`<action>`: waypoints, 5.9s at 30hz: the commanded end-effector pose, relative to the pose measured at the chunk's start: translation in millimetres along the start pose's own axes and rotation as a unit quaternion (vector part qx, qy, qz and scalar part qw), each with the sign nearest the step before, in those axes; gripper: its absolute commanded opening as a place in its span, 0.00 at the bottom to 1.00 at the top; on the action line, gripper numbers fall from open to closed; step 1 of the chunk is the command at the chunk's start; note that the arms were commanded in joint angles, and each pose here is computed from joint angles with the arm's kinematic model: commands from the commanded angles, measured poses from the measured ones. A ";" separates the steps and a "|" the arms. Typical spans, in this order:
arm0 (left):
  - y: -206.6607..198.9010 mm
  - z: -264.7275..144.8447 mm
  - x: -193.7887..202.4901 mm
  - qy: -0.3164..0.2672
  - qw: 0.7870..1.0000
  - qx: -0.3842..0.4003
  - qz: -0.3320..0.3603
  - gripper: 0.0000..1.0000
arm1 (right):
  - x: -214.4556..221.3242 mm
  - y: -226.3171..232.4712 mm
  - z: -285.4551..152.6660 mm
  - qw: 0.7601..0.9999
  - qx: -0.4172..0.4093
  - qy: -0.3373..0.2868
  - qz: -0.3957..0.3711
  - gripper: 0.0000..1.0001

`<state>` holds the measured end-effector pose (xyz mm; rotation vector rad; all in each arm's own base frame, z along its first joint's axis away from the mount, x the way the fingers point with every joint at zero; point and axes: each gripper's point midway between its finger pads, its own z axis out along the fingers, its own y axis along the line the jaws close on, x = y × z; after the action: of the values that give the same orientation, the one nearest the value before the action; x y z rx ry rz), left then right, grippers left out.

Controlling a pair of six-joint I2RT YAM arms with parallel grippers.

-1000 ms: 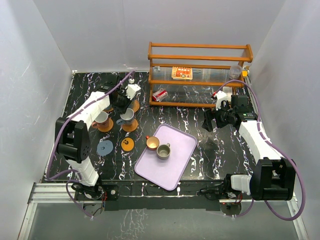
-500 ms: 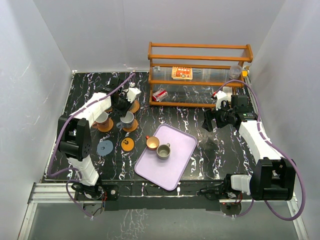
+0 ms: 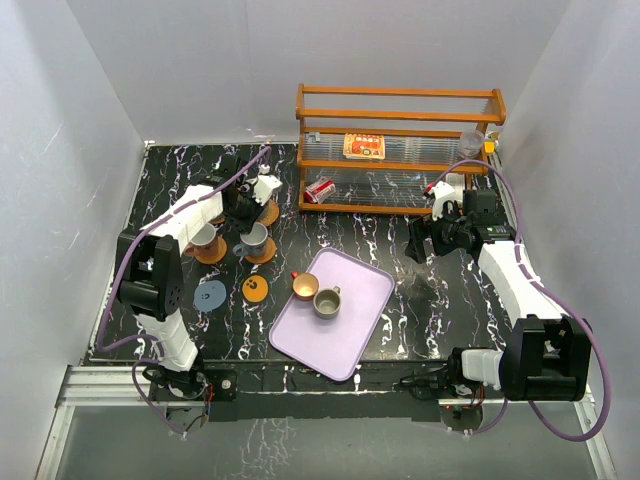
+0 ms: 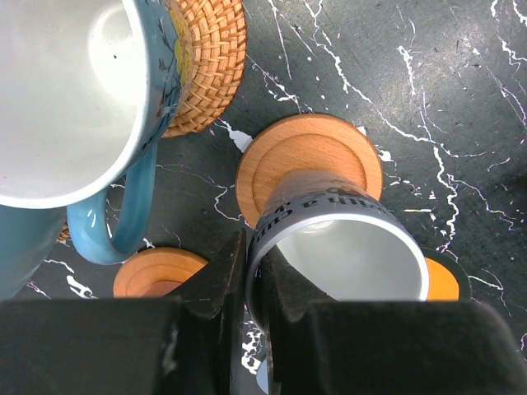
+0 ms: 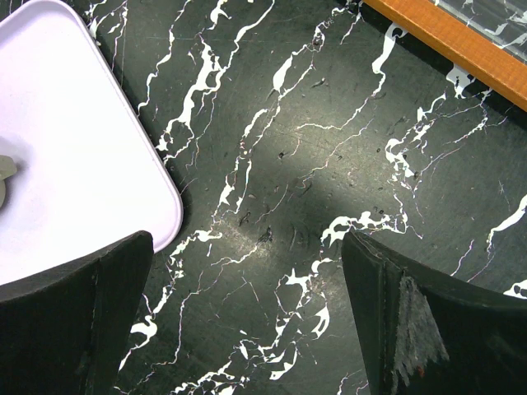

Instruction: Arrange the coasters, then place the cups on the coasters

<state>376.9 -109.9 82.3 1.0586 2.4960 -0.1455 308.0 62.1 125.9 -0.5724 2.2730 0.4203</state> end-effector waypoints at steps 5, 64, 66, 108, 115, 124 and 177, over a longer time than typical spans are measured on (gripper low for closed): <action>5.2 -17.6 -6.3 -0.013 1.000 -0.014 0.003 0.18 | -12.2 -4.2 -2.4 1.000 0.010 -0.025 -0.012 0.99; -218.5 8.9 -29.9 0.017 0.817 0.233 0.528 0.42 | -9.2 -8.1 -2.4 1.000 0.015 -0.019 -0.011 0.98; -219.8 11.3 -27.4 0.024 0.815 0.234 0.530 0.39 | -8.4 -8.2 -2.0 1.000 0.015 -0.018 -0.010 0.98; -168.7 -51.2 -13.6 0.079 0.873 0.175 0.449 0.00 | -8.8 -8.8 -1.5 1.000 0.015 -0.017 -0.010 0.98; -142.8 -80.4 -8.0 0.030 0.913 0.166 0.371 0.00 | -9.7 -8.1 -1.8 1.000 0.013 -0.018 -0.011 0.98; -102.8 -98.0 27.0 0.002 0.955 0.127 0.269 0.00 | -9.6 -7.8 -0.9 1.000 0.010 -0.018 -0.010 0.98; -10.7 -55.9 175.5 0.049 0.990 0.129 -0.020 0.00 | -8.9 -10.8 -0.2 1.000 0.016 -0.014 -0.012 0.98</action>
<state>242.8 10.9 56.5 1.1431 2.6410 -0.4482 308.5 59.2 122.1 -0.5647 2.2875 0.4154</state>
